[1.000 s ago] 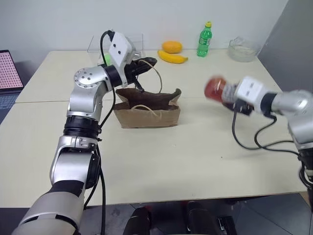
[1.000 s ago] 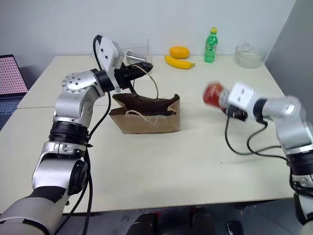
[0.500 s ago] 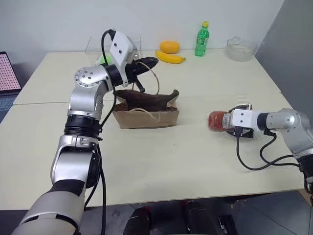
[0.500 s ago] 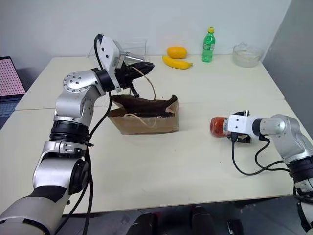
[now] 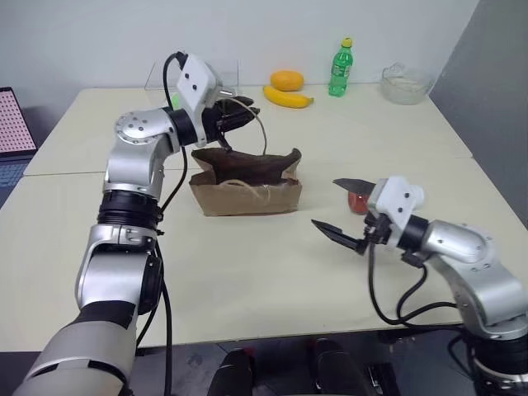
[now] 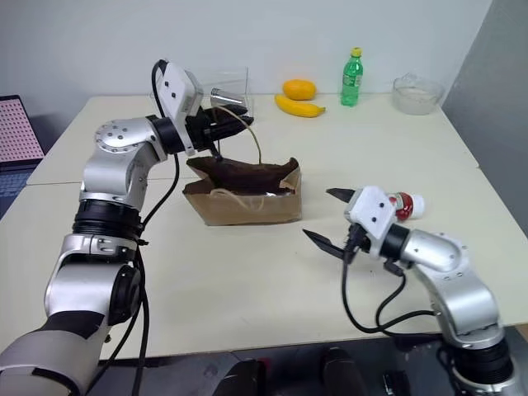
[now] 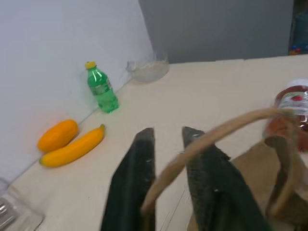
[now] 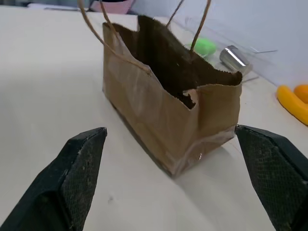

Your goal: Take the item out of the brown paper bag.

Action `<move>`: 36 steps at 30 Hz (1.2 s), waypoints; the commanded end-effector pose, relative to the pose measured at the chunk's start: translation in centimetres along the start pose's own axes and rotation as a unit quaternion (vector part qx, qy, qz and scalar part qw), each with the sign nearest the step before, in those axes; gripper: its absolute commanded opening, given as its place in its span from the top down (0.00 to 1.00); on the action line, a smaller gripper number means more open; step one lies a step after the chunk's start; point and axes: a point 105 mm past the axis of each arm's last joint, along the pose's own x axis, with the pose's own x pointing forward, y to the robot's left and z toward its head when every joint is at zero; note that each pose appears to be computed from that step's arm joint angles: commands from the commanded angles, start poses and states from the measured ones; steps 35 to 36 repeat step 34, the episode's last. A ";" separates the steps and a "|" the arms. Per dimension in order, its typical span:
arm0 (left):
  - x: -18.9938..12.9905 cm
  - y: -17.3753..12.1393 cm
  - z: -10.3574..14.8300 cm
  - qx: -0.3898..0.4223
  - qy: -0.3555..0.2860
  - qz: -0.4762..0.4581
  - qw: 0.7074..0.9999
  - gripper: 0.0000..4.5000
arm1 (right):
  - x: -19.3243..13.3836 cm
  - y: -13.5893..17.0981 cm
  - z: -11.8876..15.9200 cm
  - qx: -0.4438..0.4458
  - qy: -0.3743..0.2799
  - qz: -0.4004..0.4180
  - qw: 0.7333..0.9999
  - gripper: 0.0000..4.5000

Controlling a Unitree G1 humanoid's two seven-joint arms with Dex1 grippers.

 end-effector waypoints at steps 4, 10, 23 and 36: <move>-2.1 0.7 2.0 0.025 -0.004 -0.008 1.000 0.24 | 1.0 0.1 1.7 0.002 -0.042 -0.028 0.999 0.00; -5.5 1.0 2.2 0.012 -0.003 0.029 0.999 0.18 | 1.2 0.1 2.1 0.003 -0.059 -0.025 0.998 0.00; -10.8 -6.5 -2.5 -0.041 -0.006 0.310 0.950 0.18 | -0.8 -0.3 1.1 0.027 -0.116 -0.104 0.988 0.00; -11.3 -13.4 -6.8 -0.082 0.019 0.335 0.938 0.18 | -0.9 -0.7 0.6 0.023 -0.131 -0.138 0.981 0.00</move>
